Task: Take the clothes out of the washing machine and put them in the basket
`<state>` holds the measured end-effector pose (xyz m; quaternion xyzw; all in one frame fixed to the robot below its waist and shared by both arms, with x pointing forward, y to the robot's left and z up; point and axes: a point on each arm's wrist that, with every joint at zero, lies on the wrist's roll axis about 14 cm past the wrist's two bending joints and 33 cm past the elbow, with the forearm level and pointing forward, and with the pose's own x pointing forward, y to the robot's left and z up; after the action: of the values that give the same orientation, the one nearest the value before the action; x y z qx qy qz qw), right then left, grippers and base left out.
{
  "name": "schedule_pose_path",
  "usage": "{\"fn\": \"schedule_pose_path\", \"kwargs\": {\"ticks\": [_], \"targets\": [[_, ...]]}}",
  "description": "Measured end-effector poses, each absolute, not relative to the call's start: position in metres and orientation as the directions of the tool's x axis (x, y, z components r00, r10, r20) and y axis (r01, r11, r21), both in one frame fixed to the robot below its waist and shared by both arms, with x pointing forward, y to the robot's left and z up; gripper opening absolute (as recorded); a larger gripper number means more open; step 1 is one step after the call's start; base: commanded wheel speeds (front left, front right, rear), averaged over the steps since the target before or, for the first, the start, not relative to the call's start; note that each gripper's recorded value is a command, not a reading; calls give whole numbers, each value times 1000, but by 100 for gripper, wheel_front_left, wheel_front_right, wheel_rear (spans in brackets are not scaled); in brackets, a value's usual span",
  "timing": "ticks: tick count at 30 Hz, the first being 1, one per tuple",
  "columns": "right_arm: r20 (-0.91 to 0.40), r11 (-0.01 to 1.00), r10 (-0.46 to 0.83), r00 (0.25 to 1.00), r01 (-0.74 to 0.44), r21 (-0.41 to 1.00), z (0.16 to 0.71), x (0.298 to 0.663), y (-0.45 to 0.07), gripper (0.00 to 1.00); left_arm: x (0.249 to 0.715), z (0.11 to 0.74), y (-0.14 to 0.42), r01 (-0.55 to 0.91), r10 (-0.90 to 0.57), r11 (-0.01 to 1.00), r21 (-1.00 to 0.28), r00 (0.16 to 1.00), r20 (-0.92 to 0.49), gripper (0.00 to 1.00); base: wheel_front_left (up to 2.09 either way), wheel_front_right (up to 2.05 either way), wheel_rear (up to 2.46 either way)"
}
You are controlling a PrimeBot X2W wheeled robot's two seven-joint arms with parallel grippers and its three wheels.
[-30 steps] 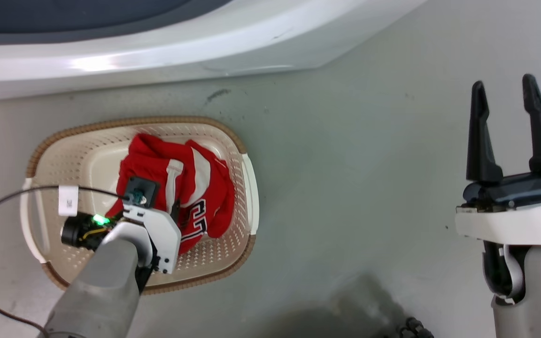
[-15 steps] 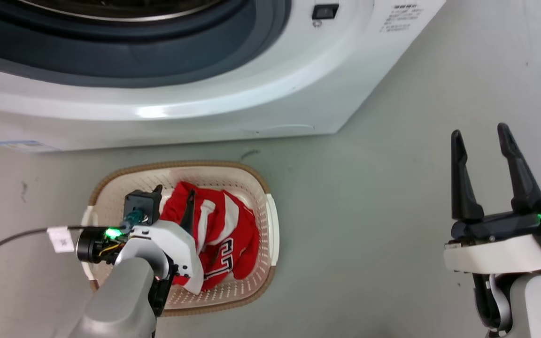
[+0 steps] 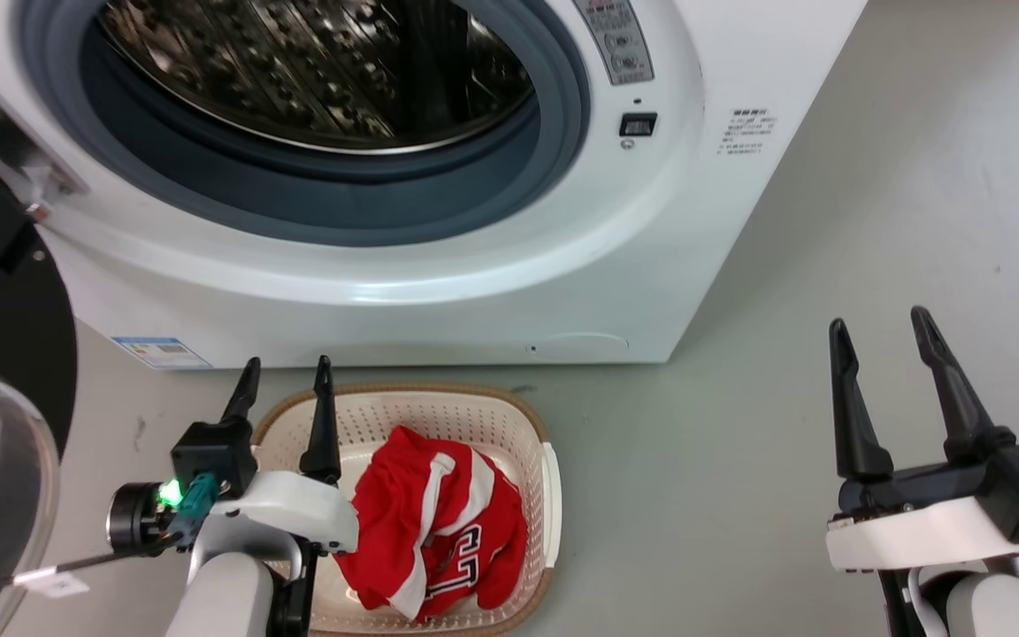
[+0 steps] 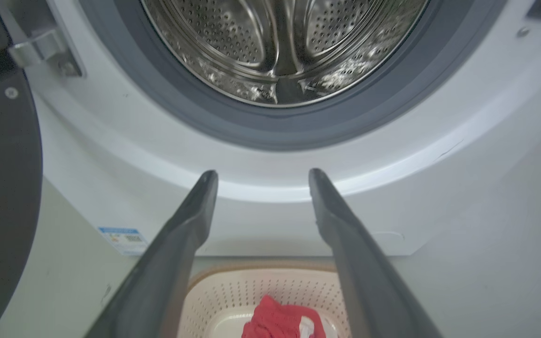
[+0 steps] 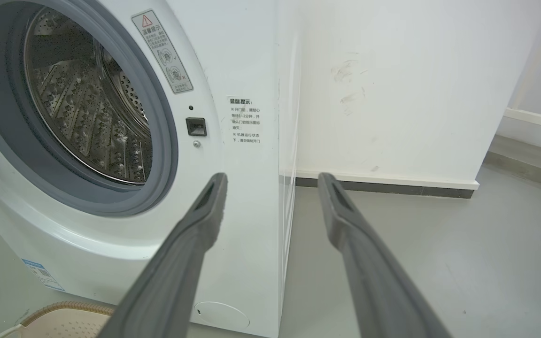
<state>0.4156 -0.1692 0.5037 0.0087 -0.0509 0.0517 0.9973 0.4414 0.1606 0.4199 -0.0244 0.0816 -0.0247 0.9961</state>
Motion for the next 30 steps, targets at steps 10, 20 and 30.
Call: {"fn": "schedule_pose_path", "kwargs": {"ticks": [10, 20, 30], "targets": [[146, 993, 118, 982, -120, 10, 523, 392, -163, 100, 409, 484, 181, -37, 38, 999, -38, 999, 23, 100, 0, 0, 0], [177, 993, 113, 978, -117, 13, 536, 367, -165, 100, 375, 498, 181, -44, 44, 999, -6, 997, 59, 100, 0, 0, 0], [189, 994, 100, 977, -106, 21, 540, 347, -168, 100, 354, 501, 181, -49, 49, 999, -1, 996, 68, 100, 0, 0, 0]]}}
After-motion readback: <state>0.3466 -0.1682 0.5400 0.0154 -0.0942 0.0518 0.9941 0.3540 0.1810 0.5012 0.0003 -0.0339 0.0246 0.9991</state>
